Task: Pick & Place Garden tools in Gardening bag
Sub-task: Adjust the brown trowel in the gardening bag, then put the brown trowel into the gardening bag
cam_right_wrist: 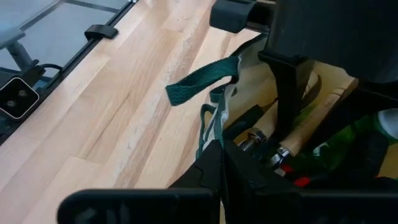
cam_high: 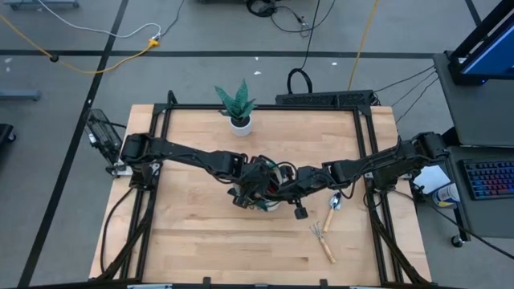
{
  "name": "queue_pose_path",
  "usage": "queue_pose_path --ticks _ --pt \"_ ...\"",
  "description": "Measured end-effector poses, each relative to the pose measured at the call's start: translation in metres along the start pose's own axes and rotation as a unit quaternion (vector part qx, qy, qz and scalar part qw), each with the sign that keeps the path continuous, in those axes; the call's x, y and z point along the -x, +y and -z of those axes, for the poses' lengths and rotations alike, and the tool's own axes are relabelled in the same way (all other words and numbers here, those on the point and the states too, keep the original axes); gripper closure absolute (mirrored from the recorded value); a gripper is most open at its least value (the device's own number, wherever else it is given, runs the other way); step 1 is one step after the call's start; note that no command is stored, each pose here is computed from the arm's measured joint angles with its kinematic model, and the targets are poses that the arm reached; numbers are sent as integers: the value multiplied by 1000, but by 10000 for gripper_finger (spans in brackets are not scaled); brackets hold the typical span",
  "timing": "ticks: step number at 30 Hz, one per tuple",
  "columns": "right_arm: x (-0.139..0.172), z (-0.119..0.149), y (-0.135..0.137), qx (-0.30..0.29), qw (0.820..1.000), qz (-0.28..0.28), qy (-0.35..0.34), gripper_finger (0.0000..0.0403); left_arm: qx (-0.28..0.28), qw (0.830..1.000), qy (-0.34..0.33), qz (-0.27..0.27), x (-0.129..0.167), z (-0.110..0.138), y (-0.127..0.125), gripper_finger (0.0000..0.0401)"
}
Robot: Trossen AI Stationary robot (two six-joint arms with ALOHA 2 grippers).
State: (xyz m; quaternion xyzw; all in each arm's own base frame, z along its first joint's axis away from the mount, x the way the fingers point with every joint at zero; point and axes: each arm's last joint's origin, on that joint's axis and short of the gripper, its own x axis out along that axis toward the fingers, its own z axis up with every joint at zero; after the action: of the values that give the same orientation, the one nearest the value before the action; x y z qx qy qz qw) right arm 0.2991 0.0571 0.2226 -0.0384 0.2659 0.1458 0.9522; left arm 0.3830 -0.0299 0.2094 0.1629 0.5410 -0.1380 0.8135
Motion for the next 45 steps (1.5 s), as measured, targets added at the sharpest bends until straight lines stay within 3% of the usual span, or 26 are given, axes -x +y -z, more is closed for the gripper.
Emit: queue_pose_path --ticks 11,18,21,26,32,36,41,45 --pt "0 3 0 1 1000 0 16 395 4 1000 -24 -3 10 -3 -4 300" --pt "0 2 0 1 1000 2 12 355 -1 1000 -29 -4 12 -7 -12 247" --pt "0 2 0 -8 1000 7 12 331 -22 998 -41 -30 14 -13 -19 223" --pt "11 -4 0 -28 999 47 -1 297 -32 994 -68 -80 38 -18 -27 209" --pt "36 -17 5 -45 997 59 -34 275 -14 989 -115 -92 79 -17 -35 224" --pt "51 -20 9 -117 991 51 -38 271 21 985 -143 -92 107 -12 -40 241" --pt "63 -9 18 -232 971 46 18 273 71 979 -152 -120 140 3 -41 261" --pt "67 1 27 -281 956 47 74 276 102 971 -149 -158 155 19 -41 274"
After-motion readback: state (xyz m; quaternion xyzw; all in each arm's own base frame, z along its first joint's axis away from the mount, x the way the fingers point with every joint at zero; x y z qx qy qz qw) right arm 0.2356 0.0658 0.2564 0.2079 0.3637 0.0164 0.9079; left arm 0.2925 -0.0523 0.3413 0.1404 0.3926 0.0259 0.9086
